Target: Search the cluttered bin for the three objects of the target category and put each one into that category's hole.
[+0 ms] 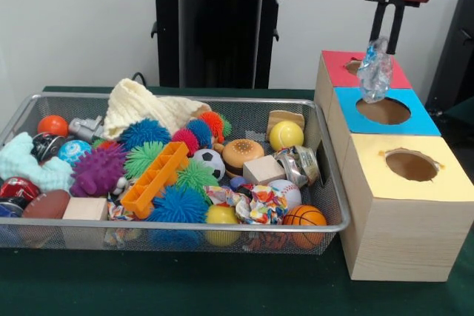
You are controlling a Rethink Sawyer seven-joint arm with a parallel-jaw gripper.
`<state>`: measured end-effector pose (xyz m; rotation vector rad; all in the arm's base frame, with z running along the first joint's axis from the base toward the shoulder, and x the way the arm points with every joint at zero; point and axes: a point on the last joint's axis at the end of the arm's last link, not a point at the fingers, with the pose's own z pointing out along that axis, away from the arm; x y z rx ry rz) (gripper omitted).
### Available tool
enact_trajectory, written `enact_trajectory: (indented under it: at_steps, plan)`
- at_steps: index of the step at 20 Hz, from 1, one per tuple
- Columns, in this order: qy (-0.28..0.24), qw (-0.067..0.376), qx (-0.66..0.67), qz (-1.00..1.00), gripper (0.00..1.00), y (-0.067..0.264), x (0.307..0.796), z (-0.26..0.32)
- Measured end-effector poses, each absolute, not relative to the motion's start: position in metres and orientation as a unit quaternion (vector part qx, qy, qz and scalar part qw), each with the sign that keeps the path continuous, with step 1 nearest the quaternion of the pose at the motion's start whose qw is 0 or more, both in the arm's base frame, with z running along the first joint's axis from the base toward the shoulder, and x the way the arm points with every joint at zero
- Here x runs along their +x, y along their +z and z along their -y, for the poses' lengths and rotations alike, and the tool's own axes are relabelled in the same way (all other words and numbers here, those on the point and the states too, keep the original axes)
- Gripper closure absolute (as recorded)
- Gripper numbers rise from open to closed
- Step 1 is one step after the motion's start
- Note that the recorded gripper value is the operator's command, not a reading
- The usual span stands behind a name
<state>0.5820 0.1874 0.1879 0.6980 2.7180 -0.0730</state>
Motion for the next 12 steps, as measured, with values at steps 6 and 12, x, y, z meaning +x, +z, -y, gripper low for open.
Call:
enact_trajectory:
  at_steps: [6, 12]
  plan:
    - [-0.032, 0.167, 0.246, -0.954, 1.00, 0.180, 0.587, -0.192]
    - [-0.042, 0.164, 0.256, -0.952, 1.00, 0.172, 0.590, -0.181]
